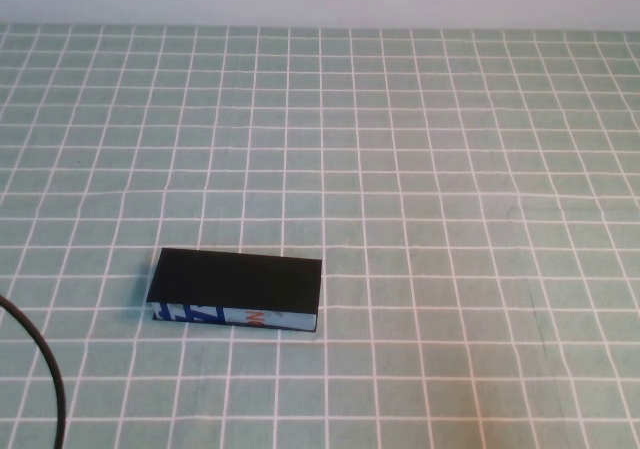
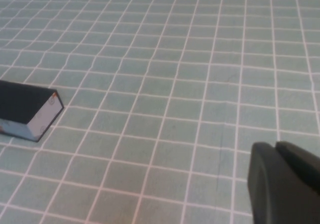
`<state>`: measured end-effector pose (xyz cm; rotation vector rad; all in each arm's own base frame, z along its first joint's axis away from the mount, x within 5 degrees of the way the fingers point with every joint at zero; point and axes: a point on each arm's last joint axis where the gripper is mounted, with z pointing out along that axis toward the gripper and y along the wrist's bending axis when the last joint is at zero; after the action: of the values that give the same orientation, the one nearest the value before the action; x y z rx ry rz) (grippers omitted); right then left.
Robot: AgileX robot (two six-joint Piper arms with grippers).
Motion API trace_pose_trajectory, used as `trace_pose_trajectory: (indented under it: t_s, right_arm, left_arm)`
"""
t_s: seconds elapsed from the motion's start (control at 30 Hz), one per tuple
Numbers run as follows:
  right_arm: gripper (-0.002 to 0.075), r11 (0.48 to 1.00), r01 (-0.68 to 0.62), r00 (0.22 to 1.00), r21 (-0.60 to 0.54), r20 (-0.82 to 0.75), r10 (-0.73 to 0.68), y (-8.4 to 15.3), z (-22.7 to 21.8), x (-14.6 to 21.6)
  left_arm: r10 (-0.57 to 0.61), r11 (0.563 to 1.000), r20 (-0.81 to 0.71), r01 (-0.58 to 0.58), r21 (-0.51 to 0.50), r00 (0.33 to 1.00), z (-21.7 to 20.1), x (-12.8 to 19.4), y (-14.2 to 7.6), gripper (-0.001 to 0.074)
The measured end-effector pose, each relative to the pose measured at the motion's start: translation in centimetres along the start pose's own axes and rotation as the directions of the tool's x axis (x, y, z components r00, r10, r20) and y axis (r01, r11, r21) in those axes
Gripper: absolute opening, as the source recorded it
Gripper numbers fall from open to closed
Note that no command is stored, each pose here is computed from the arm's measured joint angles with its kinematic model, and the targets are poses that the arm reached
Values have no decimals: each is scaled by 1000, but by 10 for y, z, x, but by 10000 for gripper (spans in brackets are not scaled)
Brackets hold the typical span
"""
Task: Return glasses to glasses case
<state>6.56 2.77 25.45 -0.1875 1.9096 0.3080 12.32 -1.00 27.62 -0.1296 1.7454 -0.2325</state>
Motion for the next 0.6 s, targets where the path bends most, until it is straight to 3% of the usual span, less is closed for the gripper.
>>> trace_pose_trajectory:
  t_s: [0.6]
  right_arm:
    - [-13, 999, 1, 998, -37, -62, -4, 3, 0, 6]
  left_arm:
    - [0, 1000, 0, 0, 0, 1000, 0, 0, 0, 2]
